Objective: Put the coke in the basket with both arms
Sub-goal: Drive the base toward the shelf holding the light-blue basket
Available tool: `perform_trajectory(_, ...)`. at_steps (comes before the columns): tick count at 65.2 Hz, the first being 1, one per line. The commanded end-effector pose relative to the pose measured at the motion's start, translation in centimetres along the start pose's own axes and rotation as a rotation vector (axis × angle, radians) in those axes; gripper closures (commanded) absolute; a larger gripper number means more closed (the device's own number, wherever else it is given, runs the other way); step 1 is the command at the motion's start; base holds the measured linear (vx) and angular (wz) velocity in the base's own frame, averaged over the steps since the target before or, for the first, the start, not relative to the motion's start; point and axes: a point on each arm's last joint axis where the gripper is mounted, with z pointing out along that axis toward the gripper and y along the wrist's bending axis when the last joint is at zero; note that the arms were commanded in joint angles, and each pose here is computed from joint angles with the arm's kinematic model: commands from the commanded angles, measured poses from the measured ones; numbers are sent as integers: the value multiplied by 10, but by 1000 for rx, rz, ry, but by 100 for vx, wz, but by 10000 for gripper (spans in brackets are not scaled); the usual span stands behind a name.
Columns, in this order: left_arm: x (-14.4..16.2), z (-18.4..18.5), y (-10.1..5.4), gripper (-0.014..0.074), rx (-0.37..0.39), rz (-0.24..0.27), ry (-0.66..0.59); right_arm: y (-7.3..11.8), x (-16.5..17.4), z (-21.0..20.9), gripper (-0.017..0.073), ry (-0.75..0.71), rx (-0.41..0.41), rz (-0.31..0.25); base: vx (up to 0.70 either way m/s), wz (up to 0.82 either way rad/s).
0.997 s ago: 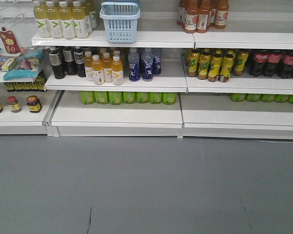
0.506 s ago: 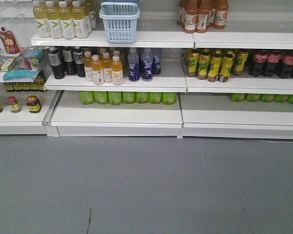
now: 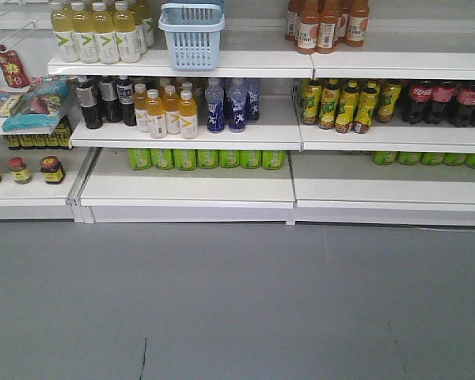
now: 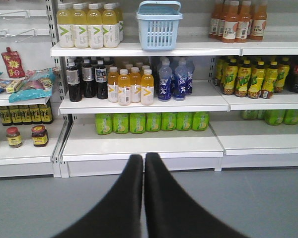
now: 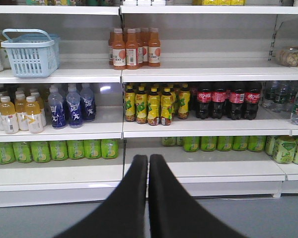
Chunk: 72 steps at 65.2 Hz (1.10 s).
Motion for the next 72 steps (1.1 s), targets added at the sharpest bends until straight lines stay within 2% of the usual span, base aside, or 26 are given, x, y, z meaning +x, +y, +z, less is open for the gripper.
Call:
perform_trajectory(1,-8,-2,-2,600,21,-20,-90,2,-4,-1,564,-76,-24,-18,3,-3)
perform_trajectory(72,-8,-2,-2,600,21,-20,-90,2,-4,-1,564,-76,-24,-18,10,4)
